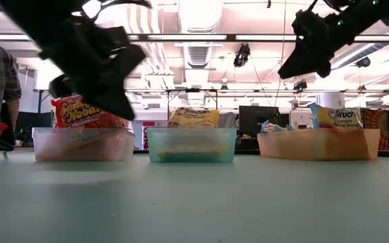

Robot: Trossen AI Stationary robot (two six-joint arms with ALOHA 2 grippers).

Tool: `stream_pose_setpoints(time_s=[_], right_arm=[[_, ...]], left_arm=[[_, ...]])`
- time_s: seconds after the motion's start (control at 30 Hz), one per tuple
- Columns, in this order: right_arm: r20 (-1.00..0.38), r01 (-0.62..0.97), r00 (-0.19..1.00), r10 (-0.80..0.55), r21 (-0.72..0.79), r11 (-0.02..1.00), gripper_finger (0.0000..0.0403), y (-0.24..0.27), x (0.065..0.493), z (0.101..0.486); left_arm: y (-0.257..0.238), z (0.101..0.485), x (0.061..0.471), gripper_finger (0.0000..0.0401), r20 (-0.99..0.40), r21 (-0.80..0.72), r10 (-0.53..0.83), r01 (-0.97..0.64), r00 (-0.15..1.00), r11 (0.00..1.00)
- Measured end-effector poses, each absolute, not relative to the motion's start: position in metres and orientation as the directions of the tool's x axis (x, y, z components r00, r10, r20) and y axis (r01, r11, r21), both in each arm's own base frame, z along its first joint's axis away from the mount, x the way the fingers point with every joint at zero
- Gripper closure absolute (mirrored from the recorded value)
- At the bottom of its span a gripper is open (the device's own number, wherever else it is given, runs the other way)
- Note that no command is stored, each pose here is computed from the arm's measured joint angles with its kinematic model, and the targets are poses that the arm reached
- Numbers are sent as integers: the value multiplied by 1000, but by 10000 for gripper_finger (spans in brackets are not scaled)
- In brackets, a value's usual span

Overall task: Sort Maruchan noodles
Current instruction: Return to Home Position

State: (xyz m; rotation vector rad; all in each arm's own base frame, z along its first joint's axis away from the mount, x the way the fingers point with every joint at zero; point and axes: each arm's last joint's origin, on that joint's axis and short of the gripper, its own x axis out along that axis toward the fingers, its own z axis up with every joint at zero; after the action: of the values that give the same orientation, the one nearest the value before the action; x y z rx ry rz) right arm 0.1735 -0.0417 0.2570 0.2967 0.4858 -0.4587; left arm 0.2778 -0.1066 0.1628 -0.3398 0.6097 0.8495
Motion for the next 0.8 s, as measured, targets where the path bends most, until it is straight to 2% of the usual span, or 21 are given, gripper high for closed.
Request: stream_pose_setpoints(time_s=[0.5, 0.8], right_arm=[[-476, 519, 806, -352, 283, 807, 319, -40, 169, 198], [-343, 480, 866, -364, 365, 797, 319, -39, 164, 175]], left_arm=[[-64, 174, 186, 401, -559, -185, 574, -765, 598, 616], [-47, 182, 152, 401, -500, -343, 531, -719, 684, 604]])
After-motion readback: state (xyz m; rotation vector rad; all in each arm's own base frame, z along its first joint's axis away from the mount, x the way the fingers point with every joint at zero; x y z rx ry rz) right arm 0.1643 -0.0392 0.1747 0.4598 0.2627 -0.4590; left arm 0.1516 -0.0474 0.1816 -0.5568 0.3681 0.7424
